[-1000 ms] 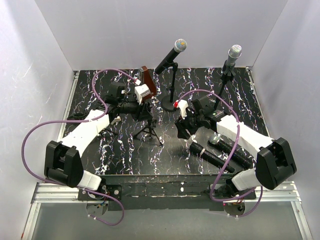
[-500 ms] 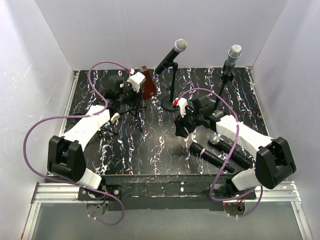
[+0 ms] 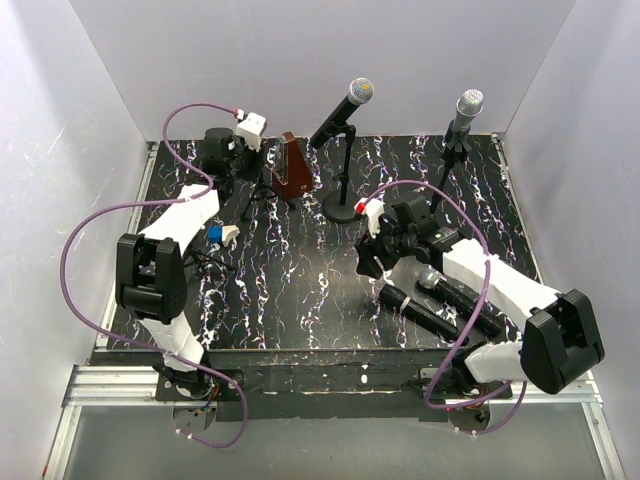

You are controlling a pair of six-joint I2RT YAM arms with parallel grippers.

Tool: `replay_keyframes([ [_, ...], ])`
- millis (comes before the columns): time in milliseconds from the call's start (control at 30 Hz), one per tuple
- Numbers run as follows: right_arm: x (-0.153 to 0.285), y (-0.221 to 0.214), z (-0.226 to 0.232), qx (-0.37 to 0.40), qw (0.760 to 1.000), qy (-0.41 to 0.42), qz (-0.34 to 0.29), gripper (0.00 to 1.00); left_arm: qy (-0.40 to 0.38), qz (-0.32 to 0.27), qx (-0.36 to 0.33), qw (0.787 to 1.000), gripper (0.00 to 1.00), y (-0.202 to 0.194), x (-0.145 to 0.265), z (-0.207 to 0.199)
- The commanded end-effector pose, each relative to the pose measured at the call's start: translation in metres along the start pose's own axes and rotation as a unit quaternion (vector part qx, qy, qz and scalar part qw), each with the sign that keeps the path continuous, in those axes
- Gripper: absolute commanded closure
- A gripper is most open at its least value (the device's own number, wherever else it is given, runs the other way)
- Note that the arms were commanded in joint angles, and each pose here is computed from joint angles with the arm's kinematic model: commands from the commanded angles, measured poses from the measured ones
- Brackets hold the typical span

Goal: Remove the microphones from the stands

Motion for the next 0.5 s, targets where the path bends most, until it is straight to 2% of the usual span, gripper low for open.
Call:
replay_keyframes([
  [0, 0.01, 0.005, 0.0, 0.001, 1.0, -0.008, -0.021, 0.32, 0.049, 0.027, -0.026, 0.998, 1.0, -0.007, -0.003, 0.032],
  [67, 0.011, 0.004, -0.001, -0.002, 1.0, -0.009, -0.023, 0.32, 0.045, 0.036, -0.023, 0.998, 0.97, -0.011, -0.006, 0.034],
  [133, 0.013, 0.006, -0.002, -0.003, 1.0, -0.01, -0.025, 0.32, 0.035, 0.035, -0.016, 0.999, 0.62, -0.007, -0.005, 0.032],
  [167, 0.013, 0.006, -0.002, -0.003, 1.0, -0.011, -0.026, 0.32, 0.029, 0.028, -0.011, 0.999, 0.49, 0.0, -0.002, 0.029],
  [300, 0.02, 0.011, -0.004, -0.008, 1.0, -0.012, -0.026, 0.32, -0.015, -0.028, -0.014, 0.999, 0.21, 0.049, 0.025, 0.012],
  [367, 0.025, 0.013, -0.008, -0.016, 0.999, -0.014, -0.025, 0.31, -0.054, -0.067, -0.026, 0.996, 0.13, 0.078, 0.045, -0.003],
  [467, 0.032, 0.019, -0.015, -0.036, 0.999, -0.011, -0.032, 0.31, -0.138, -0.11, -0.037, 0.984, 0.09, 0.12, 0.074, -0.033],
])
Point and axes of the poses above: each gripper's point midway between its finger pads, its own x axis back along the fingers, its own z axis along the line the jaws close on, y = z × x, the point moved 1 cm from there along x, back along the fingers, and after that the axes turned 6 degrees about x, right-handed, at the moved point
